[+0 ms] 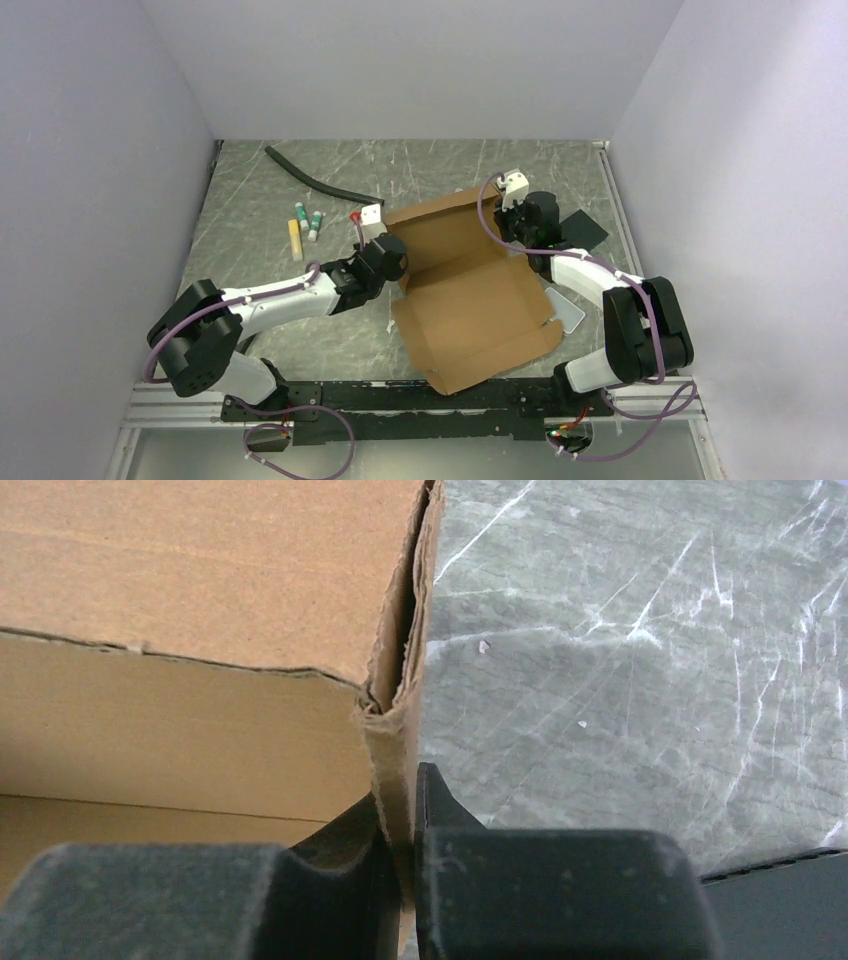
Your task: Fold the paper box
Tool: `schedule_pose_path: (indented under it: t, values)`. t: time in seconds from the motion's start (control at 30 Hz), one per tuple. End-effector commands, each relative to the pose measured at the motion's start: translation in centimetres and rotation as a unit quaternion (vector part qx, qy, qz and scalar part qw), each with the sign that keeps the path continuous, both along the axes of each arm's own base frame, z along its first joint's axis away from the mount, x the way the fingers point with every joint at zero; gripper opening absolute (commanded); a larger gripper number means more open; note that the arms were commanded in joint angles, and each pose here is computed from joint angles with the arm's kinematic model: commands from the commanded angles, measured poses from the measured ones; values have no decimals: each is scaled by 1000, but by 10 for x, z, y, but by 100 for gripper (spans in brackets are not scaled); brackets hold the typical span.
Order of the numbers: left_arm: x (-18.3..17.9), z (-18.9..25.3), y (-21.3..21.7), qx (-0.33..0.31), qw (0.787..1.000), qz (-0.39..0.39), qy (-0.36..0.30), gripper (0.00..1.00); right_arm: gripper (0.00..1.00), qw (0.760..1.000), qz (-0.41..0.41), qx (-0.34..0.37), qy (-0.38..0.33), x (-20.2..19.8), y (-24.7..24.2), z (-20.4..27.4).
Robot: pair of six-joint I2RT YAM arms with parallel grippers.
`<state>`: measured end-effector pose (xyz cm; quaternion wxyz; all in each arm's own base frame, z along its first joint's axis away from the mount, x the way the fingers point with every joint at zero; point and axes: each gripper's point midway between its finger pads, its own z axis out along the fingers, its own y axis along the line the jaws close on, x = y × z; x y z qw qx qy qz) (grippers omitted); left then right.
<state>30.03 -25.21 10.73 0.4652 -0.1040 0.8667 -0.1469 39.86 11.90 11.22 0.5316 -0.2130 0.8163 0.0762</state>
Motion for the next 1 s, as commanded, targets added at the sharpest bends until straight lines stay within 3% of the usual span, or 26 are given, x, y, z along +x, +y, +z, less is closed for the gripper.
schedule_pose_path:
  t: [0.0, 0.07, 0.13, 0.27, 0.43, 0.57, 0.6, 0.8, 0.9, 0.97]
  values:
    - [3, 21, -7, -43, 999, 20, -1, 0, 11, 998, -38, -13, -57, 19, -17, 32]
    - [2, 22, -8, -48, 999, 22, 2, 0, 12, 997, -41, -16, -62, 19, -18, 34]
    - [1, 23, -9, -53, 998, 23, 7, 0, 0, 994, -78, -38, -71, 23, -30, 36]
    - [-3, 30, -12, -70, 997, 35, 21, 0, 0, 978, -168, -78, -95, 32, -55, 44]
    - [-5, 37, -17, -76, 996, 43, 32, 0, 0, 992, -96, -57, -61, 27, -26, 30]
    - [-5, 31, -12, -60, 996, 57, 43, 0, 32, 998, -35, -14, -54, 17, -6, 40]
    - [-5, 28, -11, -57, 996, 61, 44, 0, 36, 998, -28, -6, -52, 16, -5, 42]
    - [-6, 21, -7, -51, 995, 73, 50, 0, 39, 997, -30, 36, -62, 12, -18, 58]
    - [-5, 22, -7, -50, 995, 76, 52, 0, 42, 996, 2, 52, -67, 6, -9, 66]
    - [-6, 23, -7, -49, 995, 76, 53, 0, 49, 996, 45, 58, -59, -2, 4, 66]
